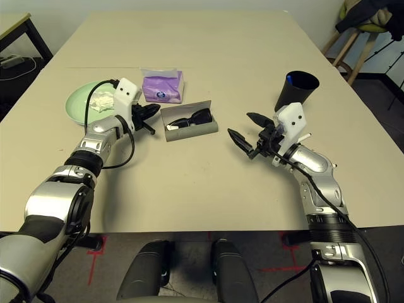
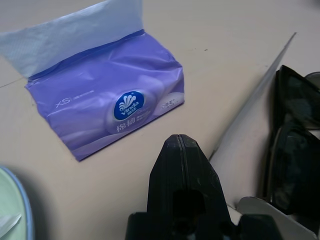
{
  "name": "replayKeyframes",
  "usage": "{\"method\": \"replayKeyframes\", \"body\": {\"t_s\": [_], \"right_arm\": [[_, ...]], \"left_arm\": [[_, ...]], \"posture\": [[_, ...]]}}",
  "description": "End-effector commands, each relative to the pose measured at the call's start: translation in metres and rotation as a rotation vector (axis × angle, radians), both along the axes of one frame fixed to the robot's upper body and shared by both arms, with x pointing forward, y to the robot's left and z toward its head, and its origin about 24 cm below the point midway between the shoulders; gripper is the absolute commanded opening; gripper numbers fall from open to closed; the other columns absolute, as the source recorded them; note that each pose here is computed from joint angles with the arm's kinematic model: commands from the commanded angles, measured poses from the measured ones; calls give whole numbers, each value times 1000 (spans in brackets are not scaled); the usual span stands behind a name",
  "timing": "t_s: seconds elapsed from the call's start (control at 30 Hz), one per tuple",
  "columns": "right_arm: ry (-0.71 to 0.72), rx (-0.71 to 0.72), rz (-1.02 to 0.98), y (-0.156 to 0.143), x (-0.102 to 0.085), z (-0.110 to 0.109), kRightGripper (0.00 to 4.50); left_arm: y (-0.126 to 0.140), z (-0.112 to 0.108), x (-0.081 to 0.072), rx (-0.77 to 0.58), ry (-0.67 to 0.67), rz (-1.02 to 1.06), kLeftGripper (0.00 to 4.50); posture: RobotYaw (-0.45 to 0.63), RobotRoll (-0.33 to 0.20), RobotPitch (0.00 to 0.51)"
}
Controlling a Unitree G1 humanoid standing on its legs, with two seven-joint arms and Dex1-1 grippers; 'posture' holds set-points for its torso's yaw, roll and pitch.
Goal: Organize and tidy the items on the table.
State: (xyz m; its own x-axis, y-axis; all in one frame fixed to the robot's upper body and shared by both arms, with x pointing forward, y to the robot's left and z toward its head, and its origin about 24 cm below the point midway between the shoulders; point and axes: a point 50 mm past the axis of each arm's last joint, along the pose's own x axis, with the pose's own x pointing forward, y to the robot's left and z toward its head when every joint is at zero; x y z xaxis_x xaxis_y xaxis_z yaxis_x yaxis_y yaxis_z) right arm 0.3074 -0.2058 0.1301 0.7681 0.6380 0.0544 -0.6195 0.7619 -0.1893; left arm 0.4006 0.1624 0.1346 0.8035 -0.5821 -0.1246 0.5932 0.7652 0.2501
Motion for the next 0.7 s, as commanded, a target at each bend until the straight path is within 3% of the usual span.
{"method": "replayKeyframes", "body": {"t_s": [0.03,0.4,0.7], "right_arm": [[14,3,-2,0,-1,0,4500],[55,34,-4,2,0,-6,4500],[88,19,-8,-1,1,-9,4500]], "left_arm": [[-7,4,-2,-6,-15,-91,21],[-18,-2,-17,-12,12,-372,21],[-16,-11,-27,19,79,-474,21]], "posture": [[75,0,164],[81,0,162],[79,0,155]]}}
